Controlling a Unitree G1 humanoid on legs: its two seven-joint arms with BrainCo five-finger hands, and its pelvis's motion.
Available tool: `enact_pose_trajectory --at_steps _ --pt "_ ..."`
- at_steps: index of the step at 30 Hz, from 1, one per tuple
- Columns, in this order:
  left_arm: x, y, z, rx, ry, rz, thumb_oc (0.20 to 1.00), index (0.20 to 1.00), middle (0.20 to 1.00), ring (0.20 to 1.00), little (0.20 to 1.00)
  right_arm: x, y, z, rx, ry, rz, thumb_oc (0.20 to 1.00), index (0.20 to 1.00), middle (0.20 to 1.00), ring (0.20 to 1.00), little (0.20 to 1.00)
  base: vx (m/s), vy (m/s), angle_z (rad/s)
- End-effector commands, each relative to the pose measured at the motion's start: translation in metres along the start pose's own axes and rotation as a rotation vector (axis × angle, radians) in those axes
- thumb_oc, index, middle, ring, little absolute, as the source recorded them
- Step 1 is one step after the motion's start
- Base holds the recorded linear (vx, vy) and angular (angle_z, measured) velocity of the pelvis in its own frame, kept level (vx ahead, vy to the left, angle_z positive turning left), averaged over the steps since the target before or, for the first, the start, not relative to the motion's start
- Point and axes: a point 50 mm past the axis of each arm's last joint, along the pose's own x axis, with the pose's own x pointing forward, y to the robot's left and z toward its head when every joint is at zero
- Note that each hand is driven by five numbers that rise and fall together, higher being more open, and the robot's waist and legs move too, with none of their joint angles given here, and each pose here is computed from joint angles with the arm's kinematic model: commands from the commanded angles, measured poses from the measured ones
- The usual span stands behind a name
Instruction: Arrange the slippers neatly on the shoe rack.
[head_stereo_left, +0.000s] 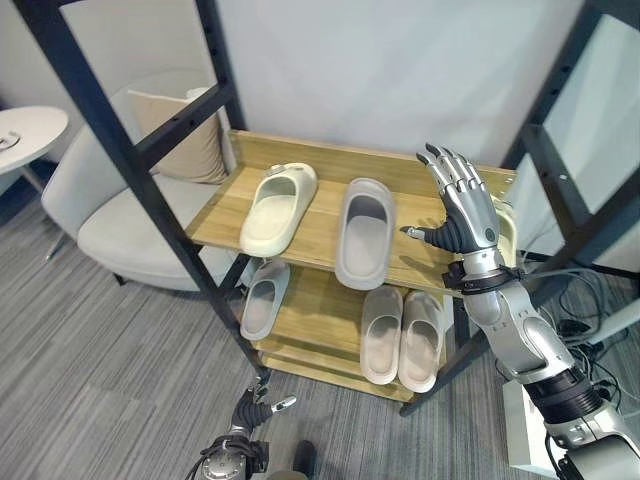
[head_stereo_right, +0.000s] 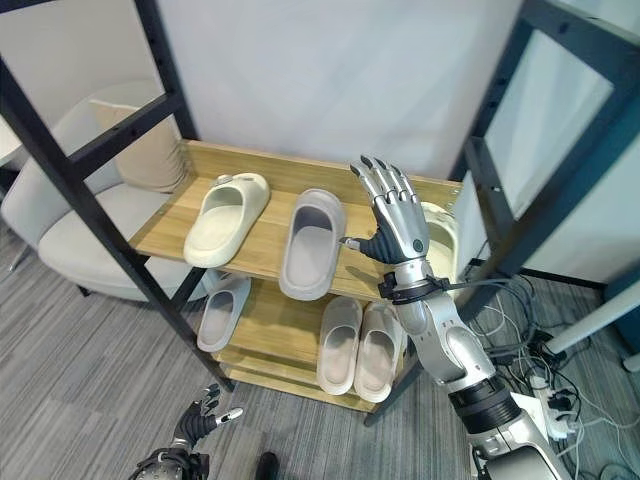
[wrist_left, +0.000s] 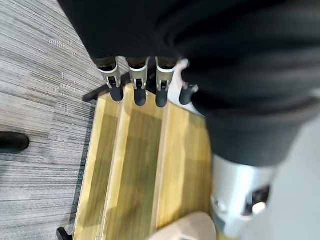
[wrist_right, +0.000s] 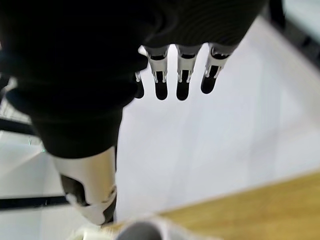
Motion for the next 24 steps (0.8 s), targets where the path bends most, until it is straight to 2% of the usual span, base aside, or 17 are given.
enact_pose_trajectory --at_steps 1,7,14,15,16,17,24 --pt "0.013 0.008 0.033 -0.006 -0.130 0.002 1.000 1.000 1.000 1.000 1.000 0.025 -0.023 0.007 0.006 -0.045 -0.135 1.000 1.000 1.000 1.000 1.000 0.04 0.022 0.20" --pt "0.012 0.009 0.034 -0.003 -0.139 -0.001 1.000 1.000 1.000 1.000 1.000 0.021 -0.016 0.005 0.013 -0.032 -0.101 1.000 1.000 1.000 1.000 1.000 0.01 0.010 0.09" --pt "0.010 0.010 0.034 0.013 -0.144 -0.016 1.000 1.000 1.000 1.000 1.000 0.025 -0.001 -0.019 -0.059 0.047 -0.012 1.000 1.000 1.000 1.000 1.000 0.02 0.017 0.07" --pt "0.010 0.011 0.035 0.021 -0.147 -0.021 1.000 1.000 1.000 1.000 1.000 0.033 0.003 -0.026 -0.083 0.070 0.002 0.548 0.548 0.548 0.548 0.548 0.00 0.000 0.00" --pt "0.010 0.011 0.034 0.026 -0.146 -0.027 1.000 1.000 1.000 1.000 1.000 0.036 0.004 -0.030 -0.096 0.088 0.012 0.479 0.479 0.479 0.479 0.479 0.00 0.000 0.00" --pt "0.010 0.011 0.035 0.029 -0.147 -0.032 1.000 1.000 1.000 1.000 1.000 0.039 0.006 -0.033 -0.106 0.102 0.019 0.200 0.200 0.200 0.200 0.200 0.00 0.000 0.00" --pt "0.012 0.011 0.039 0.028 -0.158 -0.041 1.000 1.000 1.000 1.000 1.000 0.057 0.009 -0.045 -0.120 0.158 0.043 0.200 0.200 0.200 0.200 0.200 0.00 0.000 0.00"
